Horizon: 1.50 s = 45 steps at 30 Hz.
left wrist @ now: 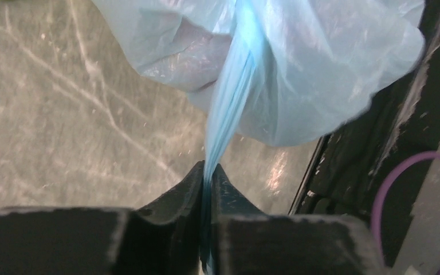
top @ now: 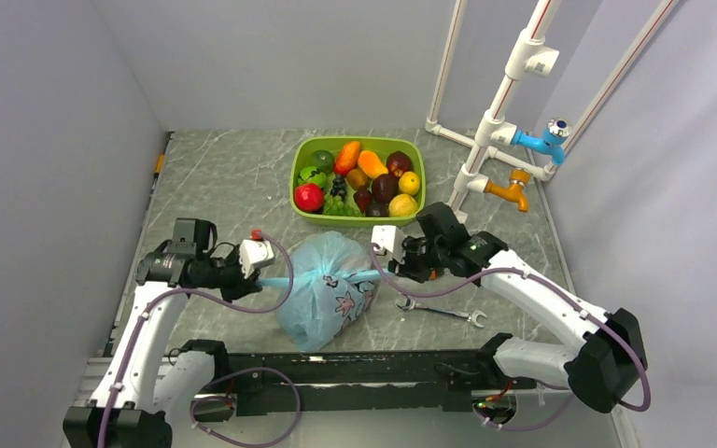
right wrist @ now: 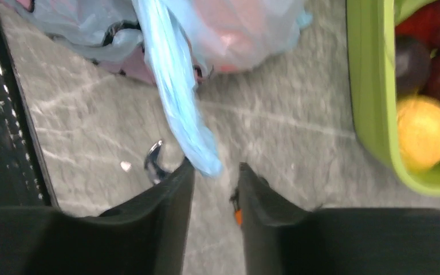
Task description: Place the fake fruits into the plastic bag and tie a complex knot
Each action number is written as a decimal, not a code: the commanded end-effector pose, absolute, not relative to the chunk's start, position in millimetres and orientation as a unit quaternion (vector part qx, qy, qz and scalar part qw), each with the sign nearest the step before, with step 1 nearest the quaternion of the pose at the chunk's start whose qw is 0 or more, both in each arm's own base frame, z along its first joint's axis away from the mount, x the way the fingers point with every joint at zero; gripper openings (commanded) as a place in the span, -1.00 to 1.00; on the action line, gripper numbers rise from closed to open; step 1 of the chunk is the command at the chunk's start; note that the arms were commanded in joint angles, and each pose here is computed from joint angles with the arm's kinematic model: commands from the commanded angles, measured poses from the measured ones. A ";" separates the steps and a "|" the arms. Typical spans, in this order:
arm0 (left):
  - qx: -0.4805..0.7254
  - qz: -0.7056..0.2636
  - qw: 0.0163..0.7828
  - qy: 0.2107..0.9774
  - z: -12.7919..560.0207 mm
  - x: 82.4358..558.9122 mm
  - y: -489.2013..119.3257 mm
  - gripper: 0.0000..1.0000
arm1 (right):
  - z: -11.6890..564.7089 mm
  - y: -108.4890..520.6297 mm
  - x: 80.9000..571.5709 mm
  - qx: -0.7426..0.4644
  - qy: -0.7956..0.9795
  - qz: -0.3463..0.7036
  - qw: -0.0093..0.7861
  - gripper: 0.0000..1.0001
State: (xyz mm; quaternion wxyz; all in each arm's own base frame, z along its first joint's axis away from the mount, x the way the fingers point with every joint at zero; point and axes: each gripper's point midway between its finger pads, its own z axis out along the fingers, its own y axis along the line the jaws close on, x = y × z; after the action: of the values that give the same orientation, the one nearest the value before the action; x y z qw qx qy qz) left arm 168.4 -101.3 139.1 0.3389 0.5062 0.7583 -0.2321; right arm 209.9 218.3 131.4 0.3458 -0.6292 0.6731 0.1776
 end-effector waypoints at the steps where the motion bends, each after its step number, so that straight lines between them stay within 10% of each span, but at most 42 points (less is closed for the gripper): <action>1: 0.476 -0.179 0.320 0.800 139.5 173.3 -85.2 -0.35 | 145.0 182.3 208.5 -0.598 0.723 0.138 0.317 0.00; 7: 0.444 -0.194 0.359 0.798 193.9 186.2 -95.3 0.97 | 201.4 191.8 196.3 -0.561 0.711 0.182 0.383 0.88; 20: 0.318 -0.191 0.451 0.812 318.0 227.1 -91.7 0.99 | 289.5 160.1 206.7 -0.365 0.740 0.194 0.530 0.99; 45: 0.133 -0.020 0.426 0.895 244.3 238.1 -11.0 0.99 | 272.4 74.9 224.9 -0.167 0.795 0.122 0.570 0.99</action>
State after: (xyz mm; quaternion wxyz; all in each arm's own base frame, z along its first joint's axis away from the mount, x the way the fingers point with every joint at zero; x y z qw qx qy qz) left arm 234.4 -17.4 231.3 0.3869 0.1430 0.9100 -0.0422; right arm 221.6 78.5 250.4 0.5359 -0.1728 0.8159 0.1313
